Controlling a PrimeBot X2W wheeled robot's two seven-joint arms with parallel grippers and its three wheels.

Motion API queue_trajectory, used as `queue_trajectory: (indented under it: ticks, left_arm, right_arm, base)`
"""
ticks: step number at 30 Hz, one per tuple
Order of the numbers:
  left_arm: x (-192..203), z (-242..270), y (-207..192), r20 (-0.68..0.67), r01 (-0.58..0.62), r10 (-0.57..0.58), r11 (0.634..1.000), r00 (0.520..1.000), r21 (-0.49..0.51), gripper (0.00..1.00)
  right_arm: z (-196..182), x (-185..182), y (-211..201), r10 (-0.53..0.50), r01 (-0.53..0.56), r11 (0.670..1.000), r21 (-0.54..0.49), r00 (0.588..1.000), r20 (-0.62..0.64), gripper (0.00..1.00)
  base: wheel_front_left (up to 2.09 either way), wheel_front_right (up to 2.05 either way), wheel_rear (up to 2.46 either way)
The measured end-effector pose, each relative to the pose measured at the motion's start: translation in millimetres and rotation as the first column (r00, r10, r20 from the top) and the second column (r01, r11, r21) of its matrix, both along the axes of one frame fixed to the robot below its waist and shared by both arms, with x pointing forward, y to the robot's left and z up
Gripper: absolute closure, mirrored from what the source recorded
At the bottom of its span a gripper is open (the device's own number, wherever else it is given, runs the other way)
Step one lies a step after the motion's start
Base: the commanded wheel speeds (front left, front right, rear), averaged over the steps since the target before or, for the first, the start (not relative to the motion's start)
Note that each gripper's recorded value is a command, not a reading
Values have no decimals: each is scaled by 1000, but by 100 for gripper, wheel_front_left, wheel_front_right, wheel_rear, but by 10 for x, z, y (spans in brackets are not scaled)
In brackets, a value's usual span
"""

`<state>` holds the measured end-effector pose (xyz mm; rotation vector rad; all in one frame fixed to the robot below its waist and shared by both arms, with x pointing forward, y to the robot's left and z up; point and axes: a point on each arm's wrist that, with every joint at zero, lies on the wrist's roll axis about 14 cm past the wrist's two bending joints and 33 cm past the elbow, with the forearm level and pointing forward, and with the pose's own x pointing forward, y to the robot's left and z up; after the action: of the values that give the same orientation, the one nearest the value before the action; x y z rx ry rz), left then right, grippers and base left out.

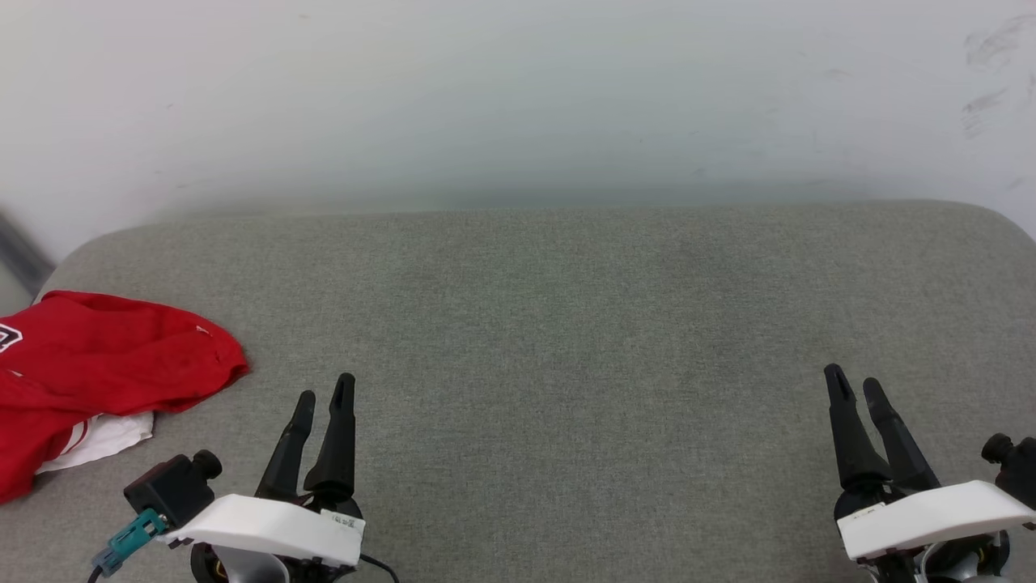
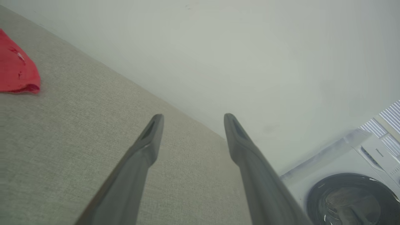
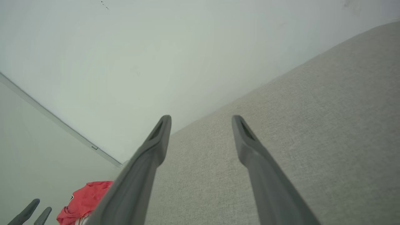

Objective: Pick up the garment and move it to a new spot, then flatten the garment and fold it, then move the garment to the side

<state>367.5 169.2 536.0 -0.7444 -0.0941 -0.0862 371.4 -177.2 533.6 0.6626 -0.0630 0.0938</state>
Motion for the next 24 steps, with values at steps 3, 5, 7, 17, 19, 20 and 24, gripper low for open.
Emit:
queue_trajectory:
  ticks: [3,5,7,17,19,20,24]
  left_arm:
    - [-8,4,4,7,-2,1,998,1000,59,0]
    - [-15,2,0,11,-1,0,995,1000,100,0]
    - [-18,6,4,16,-3,0,990,1000,140,0]
    - [-67,-42,-8,21,-7,1,954,1000,300,0]
    - [-71,-45,-12,24,-8,1,944,1000,329,0]
    - [-72,-48,-14,24,-9,1,938,1000,345,0]
    - [-78,-39,-29,34,-11,-3,919,999,394,0]
  right_arm:
    - [21,-5,18,6,-6,999,-53,1000,8,0]
    - [44,-5,26,9,-8,996,-87,1000,16,0]
    - [56,-7,36,12,-10,993,-120,1000,21,0]
    - [101,-16,64,22,-12,962,-273,999,35,0]
    - [90,-25,69,23,-12,954,-300,999,32,0]
    - [88,-29,73,24,-13,951,-309,999,32,0]
    - [92,-34,84,27,-14,934,-357,999,32,0]
  base:
    - [0,0,0]
    - [0,0,0]
    - [0,0,0]
    - [0,0,0]
    - [0,0,0]
    - [0,0,0]
    - [0,0,0]
